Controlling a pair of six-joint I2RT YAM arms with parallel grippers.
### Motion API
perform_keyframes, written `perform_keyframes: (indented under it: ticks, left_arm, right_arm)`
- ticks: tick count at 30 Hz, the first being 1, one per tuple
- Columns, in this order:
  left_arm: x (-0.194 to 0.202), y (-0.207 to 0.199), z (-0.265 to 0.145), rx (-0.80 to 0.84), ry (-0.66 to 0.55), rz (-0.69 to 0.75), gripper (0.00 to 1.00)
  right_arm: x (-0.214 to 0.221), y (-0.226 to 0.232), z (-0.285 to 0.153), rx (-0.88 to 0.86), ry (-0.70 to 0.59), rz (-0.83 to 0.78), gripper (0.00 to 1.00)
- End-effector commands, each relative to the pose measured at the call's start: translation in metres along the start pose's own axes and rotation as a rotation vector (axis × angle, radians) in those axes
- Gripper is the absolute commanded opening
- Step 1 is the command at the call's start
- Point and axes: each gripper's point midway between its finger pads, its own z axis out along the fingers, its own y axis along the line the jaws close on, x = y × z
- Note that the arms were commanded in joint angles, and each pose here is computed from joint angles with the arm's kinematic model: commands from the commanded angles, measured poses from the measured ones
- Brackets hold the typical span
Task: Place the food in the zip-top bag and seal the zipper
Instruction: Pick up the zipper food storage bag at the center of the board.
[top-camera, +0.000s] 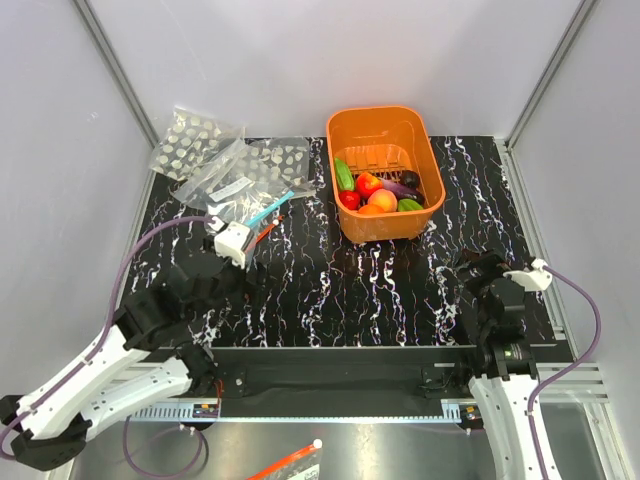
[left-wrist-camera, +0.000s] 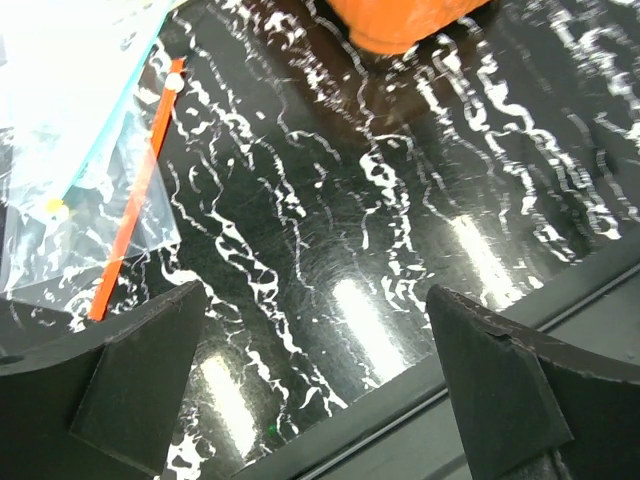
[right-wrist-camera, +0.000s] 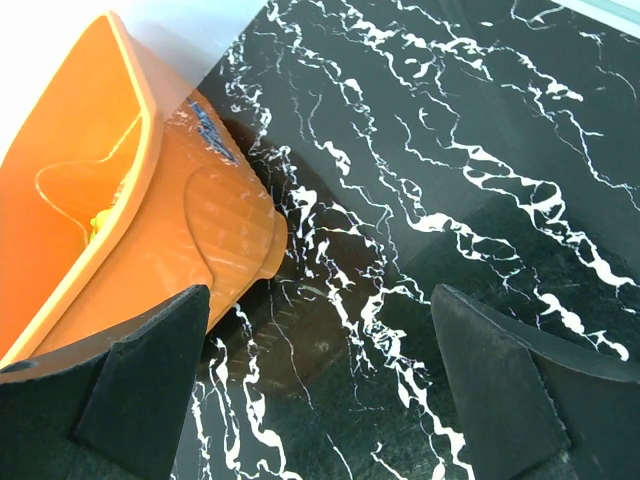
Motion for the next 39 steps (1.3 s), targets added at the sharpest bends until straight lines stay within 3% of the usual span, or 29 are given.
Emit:
perform_keyframes:
  ticks: [1,8,16,19,21,24,29,33,36,39]
  left_arm:
    - [-0.007,0.01,0.006,-0.078,-0.001,-0.002,0.99]
    - [-0.004,0.045,0.035,-0.374,0.163,0.089,0.99]
    - [-0.028,0.054,0.101,-0.468,0.278,0.294,0.96]
    - [-0.016,0.076,0.13,-0.474,0.371,0.318,0.9]
    - [-0.009,0.084,0.143,-0.443,0.42,0.329,0.78]
    - [-0.01,0.102,0.17,-0.486,0.407,0.377,0.72]
    - [-0.017,0.123,0.194,-0.592,0.392,0.489,0.79]
    - [-0.019,0.133,0.215,-0.606,0.403,0.461,0.84]
    - [-0.021,0.143,0.227,-0.638,0.378,0.459,0.99]
    - [-0.018,0.152,0.234,-0.666,0.35,0.503,0.99]
  right_arm:
    - [-0.009,0.001,0.003,0.023,-0.039,0.03,1.0]
    - [-0.001,0.006,0.007,-0.006,-0.002,0.005,1.0]
    - [0.002,0.008,0.006,-0.045,-0.004,-0.024,1.0]
    - [0.001,0.009,0.006,-0.045,-0.008,-0.021,1.0]
    - [0.0,0.009,0.006,-0.045,-0.01,-0.022,0.99]
    - [0.002,0.009,0.006,-0.049,-0.003,-0.025,1.0]
    - [0.005,0.01,0.007,-0.057,0.008,-0.031,1.0]
    - [0.006,0.013,0.007,-0.076,0.016,-0.038,1.0]
    - [0.009,0.014,0.007,-0.083,0.025,-0.041,1.0]
    - [0.01,0.014,0.007,-0.087,0.029,-0.043,1.0]
